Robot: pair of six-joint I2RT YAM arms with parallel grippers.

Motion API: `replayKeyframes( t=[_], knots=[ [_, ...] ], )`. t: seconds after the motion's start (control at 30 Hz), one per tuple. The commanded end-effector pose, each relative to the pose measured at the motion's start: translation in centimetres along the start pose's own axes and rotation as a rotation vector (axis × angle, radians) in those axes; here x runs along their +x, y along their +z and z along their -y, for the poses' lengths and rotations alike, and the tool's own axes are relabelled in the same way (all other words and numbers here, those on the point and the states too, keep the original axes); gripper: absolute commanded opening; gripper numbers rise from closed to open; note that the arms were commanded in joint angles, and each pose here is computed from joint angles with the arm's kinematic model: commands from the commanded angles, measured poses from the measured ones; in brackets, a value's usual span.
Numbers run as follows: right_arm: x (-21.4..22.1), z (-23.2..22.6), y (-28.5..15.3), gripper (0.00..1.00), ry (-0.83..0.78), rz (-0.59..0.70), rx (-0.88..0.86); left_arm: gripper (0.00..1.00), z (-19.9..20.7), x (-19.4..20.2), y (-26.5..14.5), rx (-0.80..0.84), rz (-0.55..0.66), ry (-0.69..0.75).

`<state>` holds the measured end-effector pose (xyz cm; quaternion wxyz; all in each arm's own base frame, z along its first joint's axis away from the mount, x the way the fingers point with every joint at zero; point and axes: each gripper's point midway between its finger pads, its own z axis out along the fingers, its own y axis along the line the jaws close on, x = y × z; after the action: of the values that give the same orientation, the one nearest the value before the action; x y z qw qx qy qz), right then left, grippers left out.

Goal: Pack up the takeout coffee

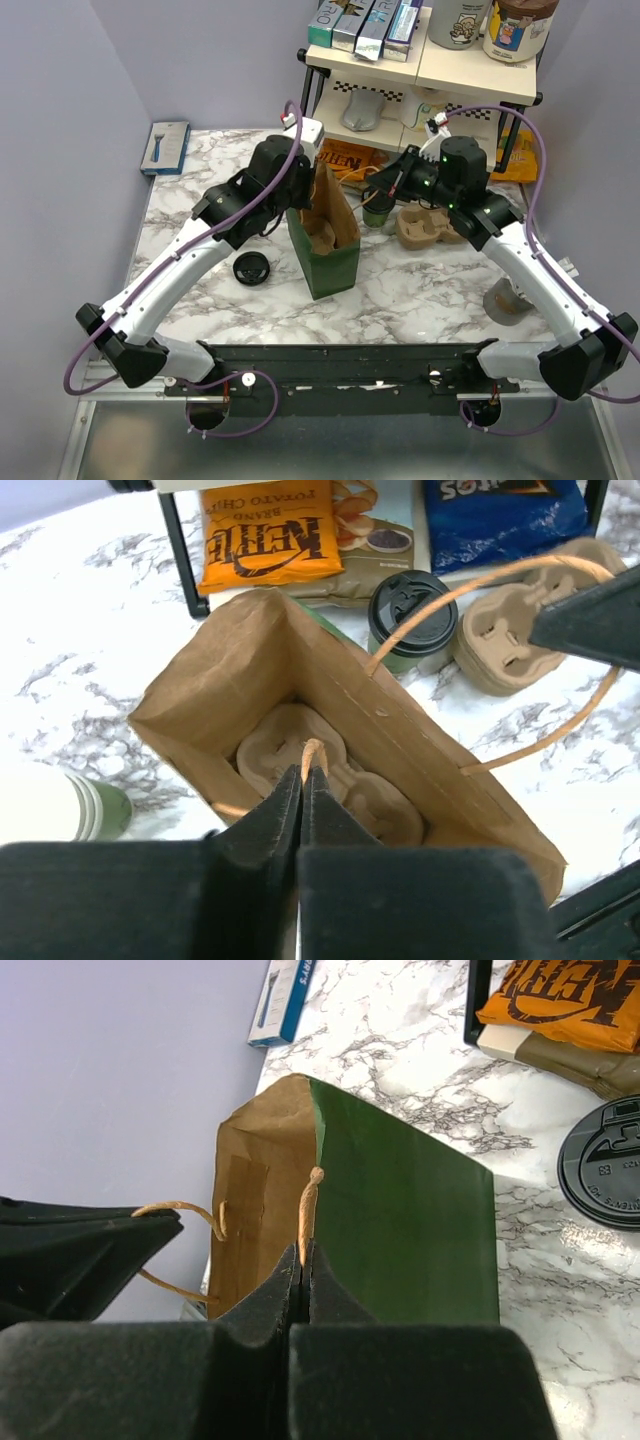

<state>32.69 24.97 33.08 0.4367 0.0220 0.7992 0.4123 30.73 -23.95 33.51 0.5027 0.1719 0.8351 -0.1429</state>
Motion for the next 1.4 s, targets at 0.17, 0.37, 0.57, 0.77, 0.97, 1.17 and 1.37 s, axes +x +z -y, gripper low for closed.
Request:
replayKeyframes(
  t=[0.17,0.37,0.57,0.77,0.97,1.17,1.37],
  knots=[
    [0.1,2.6,-1.0,0.01,-0.033,0.065,0.103,0.00,-6.3,2.8,-2.8,-0.330,0.065,-0.409],
    [1.7,4.6,-0.8,0.01,-0.040,0.030,0.148,0.00,-9.4,6.5,-4.1,-0.320,0.180,-0.793],
    [2.9,6.0,-0.4,0.01,-0.029,0.000,0.182,0.00,-11.0,8.6,-5.9,-0.357,0.230,-0.899],
    [4.5,8.1,0.1,0.01,-0.018,-0.034,0.236,0.00,-10.7,11.3,-3.6,-0.356,0.139,-0.931],
    [6.2,10.4,1.0,0.01,-0.003,-0.083,0.302,0.00,-10.2,13.6,-1.3,-0.335,0.013,-0.922],
    [7.0,11.1,1.6,0.01,-0.006,-0.113,0.317,0.00,-8.3,15.5,0.7,-0.240,-0.087,-0.938],
    [7.1,10.1,1.9,0.13,-0.049,-0.152,0.260,0.00,-8.2,13.6,0.7,-0.211,-0.061,-0.901]
  ],
)
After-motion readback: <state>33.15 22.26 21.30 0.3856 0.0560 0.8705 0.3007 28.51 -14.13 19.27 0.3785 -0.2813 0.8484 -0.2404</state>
